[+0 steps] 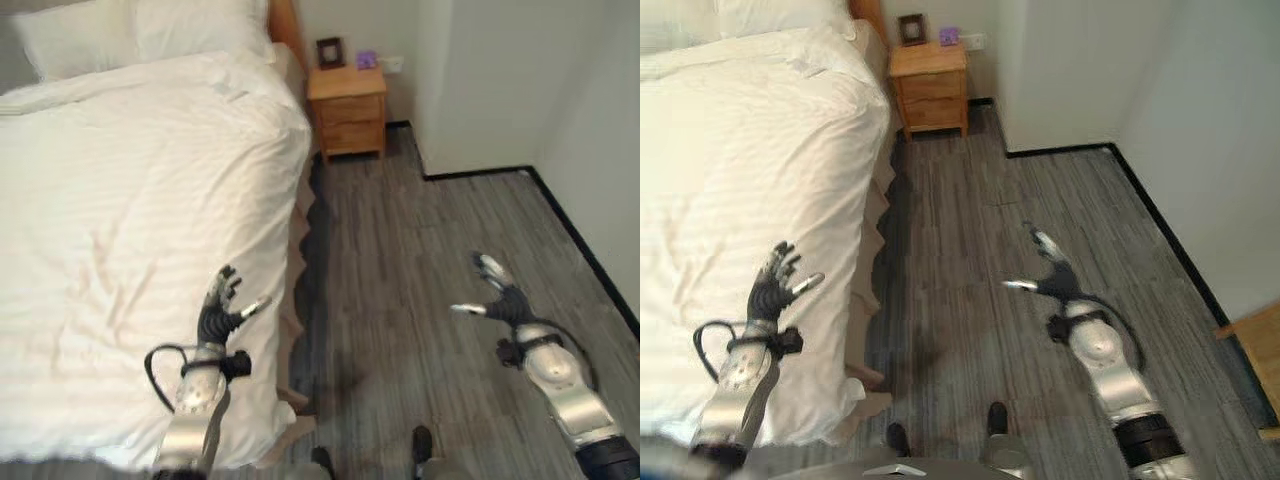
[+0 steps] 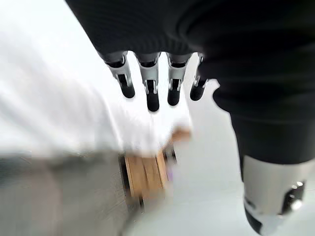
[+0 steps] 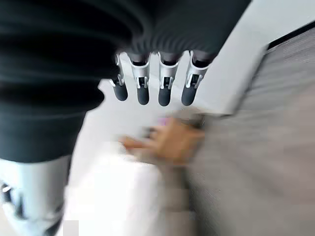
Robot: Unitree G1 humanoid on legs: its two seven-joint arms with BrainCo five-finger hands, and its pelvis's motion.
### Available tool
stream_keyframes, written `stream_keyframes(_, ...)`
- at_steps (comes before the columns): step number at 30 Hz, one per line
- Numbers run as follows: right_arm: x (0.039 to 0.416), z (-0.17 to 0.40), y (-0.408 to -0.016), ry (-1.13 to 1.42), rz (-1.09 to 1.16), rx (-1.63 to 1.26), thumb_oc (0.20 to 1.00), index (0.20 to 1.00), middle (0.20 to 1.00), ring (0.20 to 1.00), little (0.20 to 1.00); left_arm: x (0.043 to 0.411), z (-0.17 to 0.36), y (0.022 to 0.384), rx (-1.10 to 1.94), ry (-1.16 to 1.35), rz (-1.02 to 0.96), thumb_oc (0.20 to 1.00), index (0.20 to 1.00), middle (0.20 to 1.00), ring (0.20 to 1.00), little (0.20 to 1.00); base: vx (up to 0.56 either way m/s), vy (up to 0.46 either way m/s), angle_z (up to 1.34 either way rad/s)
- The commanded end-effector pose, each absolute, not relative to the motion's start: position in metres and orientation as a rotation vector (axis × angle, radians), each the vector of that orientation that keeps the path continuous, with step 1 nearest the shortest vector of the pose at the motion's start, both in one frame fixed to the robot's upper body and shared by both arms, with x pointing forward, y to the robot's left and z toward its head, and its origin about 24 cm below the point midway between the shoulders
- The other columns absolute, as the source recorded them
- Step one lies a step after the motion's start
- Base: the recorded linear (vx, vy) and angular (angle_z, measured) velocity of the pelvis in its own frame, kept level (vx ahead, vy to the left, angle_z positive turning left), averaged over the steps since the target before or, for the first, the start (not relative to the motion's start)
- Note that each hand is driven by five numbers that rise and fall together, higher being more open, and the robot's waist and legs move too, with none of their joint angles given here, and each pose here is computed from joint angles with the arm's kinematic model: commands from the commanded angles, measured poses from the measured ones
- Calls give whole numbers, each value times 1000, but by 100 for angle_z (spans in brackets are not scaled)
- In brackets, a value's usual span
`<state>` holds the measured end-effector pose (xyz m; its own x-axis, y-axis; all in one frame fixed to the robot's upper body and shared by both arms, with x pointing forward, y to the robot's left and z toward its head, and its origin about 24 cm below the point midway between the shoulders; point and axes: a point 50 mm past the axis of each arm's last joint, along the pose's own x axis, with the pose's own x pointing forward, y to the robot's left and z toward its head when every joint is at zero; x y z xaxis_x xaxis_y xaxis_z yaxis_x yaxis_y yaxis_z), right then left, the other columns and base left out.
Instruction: Making the bed.
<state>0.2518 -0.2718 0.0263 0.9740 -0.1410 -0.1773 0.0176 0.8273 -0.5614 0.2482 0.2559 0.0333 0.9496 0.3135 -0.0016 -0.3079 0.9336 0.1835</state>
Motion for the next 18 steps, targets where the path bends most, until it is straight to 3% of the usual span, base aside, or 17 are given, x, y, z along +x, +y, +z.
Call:
stream_keyframes(1,254,66,-311,121,-225,-645,1000,1000,1000,1000,1000,243,54,280,238,-37,378,1000,1000,1000,1000,1000,451,261,-24)
stream_keyframes(8,259,82,-302,28,-209,-717,1000,1000,1000,1000,1000,238,67,280,268,-95,341,1000,1000,1000,1000,1000,411,178,-63)
stream_keyframes(13,280,119,-278,-186,-254,-667,1000,1000,1000,1000,1000,258,95,272,327,-185,267,1000,1000,1000,1000,1000,395,157,-39)
stream_keyframes(18,272,103,-269,-155,-239,-608,1000,1000,1000,1000,1000,264,88,253,261,-174,210,1000,1000,1000,1000,1000,578,-128,-2)
